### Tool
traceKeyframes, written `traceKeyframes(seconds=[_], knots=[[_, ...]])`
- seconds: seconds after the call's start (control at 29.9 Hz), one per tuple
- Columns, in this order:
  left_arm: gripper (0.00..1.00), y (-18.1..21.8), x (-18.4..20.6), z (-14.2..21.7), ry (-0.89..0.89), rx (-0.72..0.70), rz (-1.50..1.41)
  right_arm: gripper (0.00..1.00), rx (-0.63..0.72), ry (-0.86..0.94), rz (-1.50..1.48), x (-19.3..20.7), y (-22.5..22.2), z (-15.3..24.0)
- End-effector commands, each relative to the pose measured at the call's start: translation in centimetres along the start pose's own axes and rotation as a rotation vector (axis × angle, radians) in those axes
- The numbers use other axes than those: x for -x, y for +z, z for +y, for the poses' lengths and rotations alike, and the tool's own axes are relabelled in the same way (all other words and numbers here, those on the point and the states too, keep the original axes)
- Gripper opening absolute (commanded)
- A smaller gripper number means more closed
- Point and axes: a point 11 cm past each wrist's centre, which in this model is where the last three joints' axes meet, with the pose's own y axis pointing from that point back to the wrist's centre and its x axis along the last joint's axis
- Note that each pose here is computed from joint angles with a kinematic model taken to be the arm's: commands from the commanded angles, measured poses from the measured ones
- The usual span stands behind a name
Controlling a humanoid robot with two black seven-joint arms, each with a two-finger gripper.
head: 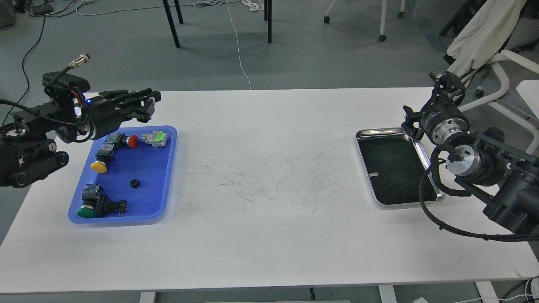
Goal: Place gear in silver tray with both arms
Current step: 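Lift the black gear and carry it toward the silver tray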
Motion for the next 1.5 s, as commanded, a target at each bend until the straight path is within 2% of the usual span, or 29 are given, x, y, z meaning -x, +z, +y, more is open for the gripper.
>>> traceKeyframes(seconds=[0.0, 0.2, 0.33, 0.64, 0.97, 1.27, 1.47], knots=[[0.00, 4.7, 0.5, -3.2, -0.021, 0.123, -0.026, 0.99, 0.002, -0.006, 0.016, 0.3, -0.1, -0.1], [0.00, 10.3, 1.1, -6.9, -0.045, 0.243, -0.047, 0.99, 0.003, -0.003, 0.018, 0.0, -0.3, -0.1], [0.00, 15.4, 2.4, -9.4, -0.075, 0.343, -0.062, 0.99, -0.002, -0.001, 0.023, -0.2, -0.7, -0.1], [0.00, 23.7, 5.5, -13.1, -0.110, 0.464, -0.092, 0.99, -0.009, -0.022, 0.080, 0.7, -1.9, -0.5], [0.00, 19.8, 7.9, -12.9, -0.138, 0.353, -0.090, 0.99, -0.020, -0.022, 0.102, 0.7, -2.9, -0.6], [0.01, 20.3, 10.0, -12.3, -0.148, 0.372, -0.088, 0.99, -0.015, -0.025, 0.119, 0.7, -2.8, -0.6], [0.01, 22.4, 11.6, -11.6, -0.141, 0.449, -0.115, 0.99, -0.015, -0.024, 0.122, 0.6, -2.8, -0.6]])
